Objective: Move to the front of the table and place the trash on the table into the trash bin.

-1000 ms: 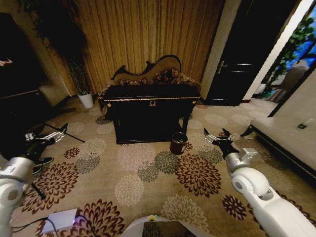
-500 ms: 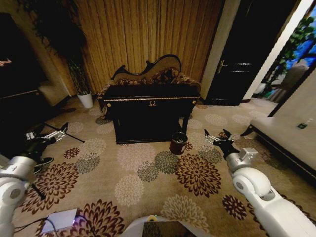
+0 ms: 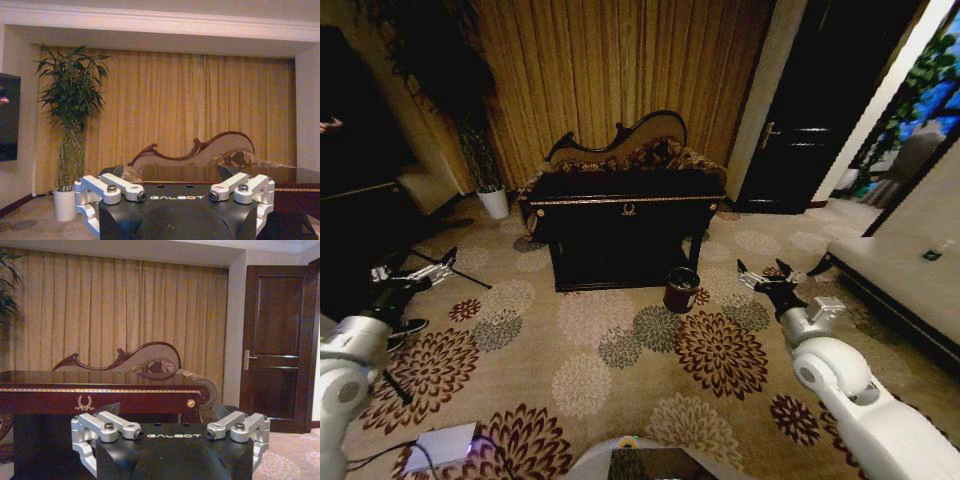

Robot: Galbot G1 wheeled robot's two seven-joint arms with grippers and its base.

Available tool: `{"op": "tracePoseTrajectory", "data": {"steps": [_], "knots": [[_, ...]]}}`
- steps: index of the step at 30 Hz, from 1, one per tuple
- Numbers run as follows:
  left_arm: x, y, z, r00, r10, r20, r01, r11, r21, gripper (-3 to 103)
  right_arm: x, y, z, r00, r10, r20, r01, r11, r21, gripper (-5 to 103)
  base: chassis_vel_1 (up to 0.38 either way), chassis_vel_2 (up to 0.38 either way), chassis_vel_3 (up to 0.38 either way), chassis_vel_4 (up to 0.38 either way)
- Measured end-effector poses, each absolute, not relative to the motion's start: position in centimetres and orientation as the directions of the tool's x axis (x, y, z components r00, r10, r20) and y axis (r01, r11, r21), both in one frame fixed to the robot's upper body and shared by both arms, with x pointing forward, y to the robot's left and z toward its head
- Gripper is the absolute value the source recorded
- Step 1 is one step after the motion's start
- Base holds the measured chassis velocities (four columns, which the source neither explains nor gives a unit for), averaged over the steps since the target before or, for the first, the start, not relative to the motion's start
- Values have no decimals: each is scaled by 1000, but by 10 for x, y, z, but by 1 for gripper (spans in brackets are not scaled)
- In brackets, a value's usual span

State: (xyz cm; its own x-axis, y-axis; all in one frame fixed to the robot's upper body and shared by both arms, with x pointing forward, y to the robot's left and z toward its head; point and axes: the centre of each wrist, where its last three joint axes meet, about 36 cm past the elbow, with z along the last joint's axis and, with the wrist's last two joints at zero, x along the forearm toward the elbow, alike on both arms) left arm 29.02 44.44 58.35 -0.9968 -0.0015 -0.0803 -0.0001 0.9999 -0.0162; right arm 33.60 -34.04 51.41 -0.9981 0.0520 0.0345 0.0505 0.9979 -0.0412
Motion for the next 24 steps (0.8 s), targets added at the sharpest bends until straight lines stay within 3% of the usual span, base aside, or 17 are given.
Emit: {"op": "tracePoseTrajectory", "data": {"steps": [24], "knots": [[290, 444, 584, -997, 0, -79, 1, 1000, -16, 100, 336, -340, 514, -998, 52, 34, 50, 998, -40, 100, 0, 0, 0, 0]]}}
